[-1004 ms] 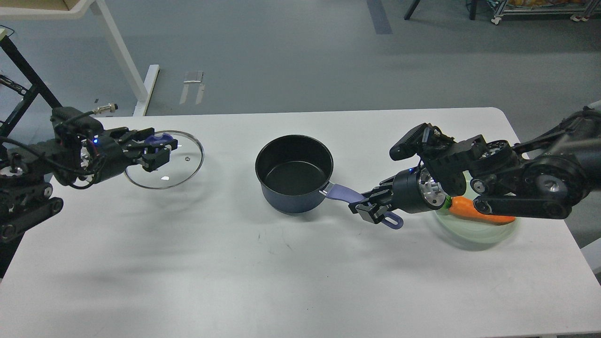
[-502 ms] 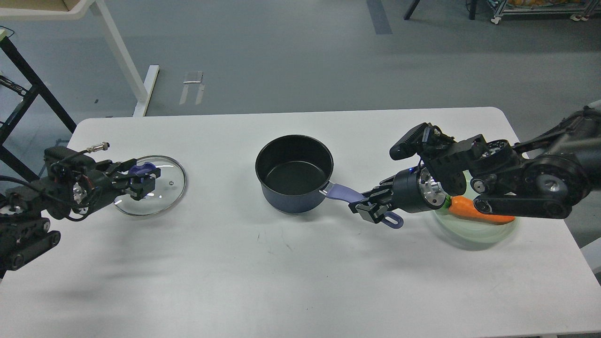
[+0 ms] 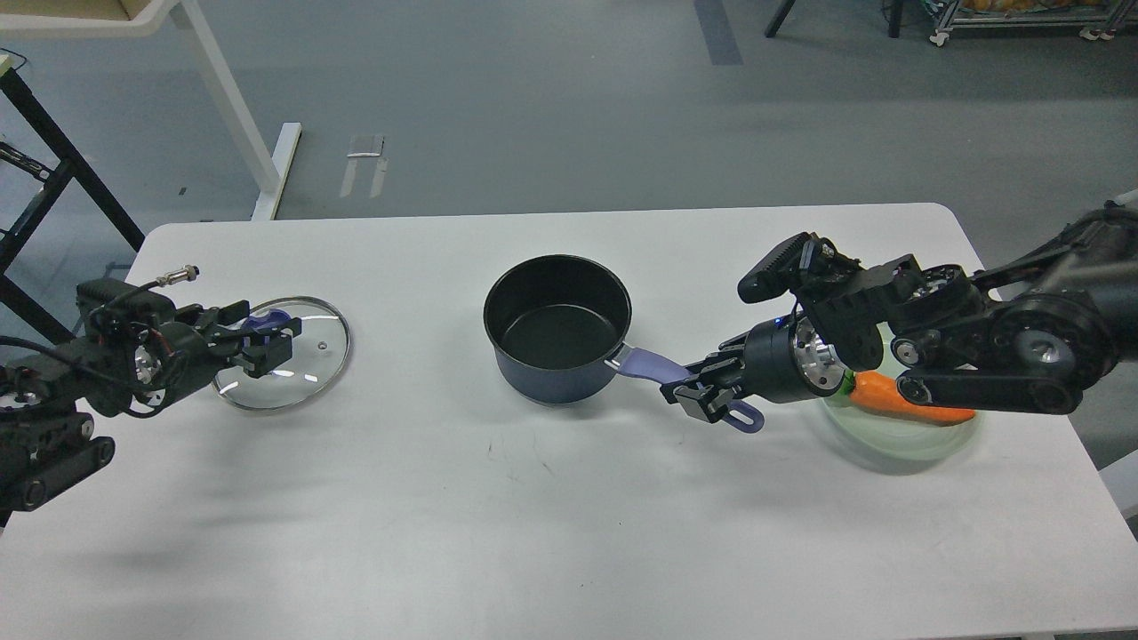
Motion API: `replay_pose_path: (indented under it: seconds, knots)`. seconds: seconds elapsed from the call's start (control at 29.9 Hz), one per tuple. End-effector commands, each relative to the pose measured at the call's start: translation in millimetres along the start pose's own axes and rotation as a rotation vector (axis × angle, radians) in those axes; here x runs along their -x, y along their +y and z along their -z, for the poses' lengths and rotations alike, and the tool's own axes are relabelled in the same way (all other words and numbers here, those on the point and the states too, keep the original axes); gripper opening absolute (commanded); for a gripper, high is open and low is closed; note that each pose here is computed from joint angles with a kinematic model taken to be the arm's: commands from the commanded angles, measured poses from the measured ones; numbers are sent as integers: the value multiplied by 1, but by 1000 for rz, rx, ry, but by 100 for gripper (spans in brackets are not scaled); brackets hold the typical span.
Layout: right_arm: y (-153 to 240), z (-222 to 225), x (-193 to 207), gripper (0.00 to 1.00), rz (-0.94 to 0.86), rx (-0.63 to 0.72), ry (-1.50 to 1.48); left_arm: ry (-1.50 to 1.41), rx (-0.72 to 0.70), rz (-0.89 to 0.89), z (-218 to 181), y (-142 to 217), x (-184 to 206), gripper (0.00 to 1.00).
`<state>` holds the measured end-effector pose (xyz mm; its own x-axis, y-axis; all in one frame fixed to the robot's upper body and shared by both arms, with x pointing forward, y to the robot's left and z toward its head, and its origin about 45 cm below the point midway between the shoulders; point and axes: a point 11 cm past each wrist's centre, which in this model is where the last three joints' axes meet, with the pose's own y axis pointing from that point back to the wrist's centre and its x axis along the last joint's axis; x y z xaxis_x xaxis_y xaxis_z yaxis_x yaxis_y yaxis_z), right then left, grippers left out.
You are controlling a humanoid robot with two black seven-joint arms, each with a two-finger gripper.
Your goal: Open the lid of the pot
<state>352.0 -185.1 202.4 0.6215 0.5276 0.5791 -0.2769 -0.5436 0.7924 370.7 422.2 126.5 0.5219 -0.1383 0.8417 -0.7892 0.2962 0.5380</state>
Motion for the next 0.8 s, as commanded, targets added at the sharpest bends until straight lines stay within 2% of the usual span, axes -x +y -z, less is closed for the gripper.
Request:
replay_pose_path:
  seconds: [0.0,0.1,0.17,0.23,0.3,0.43,0.64,0.77]
  knots:
    - [0,0,-1,35,-4,0,0,2,23,-15,-2,0,-6,88]
    - [1,-1,-2,39,-9,2,-2,41,22,-59,1,0,-20,94]
    - [1,-1,-2,48,-11,2,-2,119,-2,-135,5,-2,-44,99]
    - [2,-2,-2,57,-15,3,-6,219,-23,-217,9,-3,-68,99]
    - [4,-3,-3,62,-22,6,-11,321,-40,-289,13,-3,-86,99]
    - [10,-8,-7,76,-50,15,-29,510,-41,-339,16,-4,-105,99]
    - [45,-28,-52,98,-313,20,-223,849,-27,-505,22,-3,-142,99]
    - [73,-48,-76,98,-560,-5,-421,1121,31,-545,13,-12,-145,99]
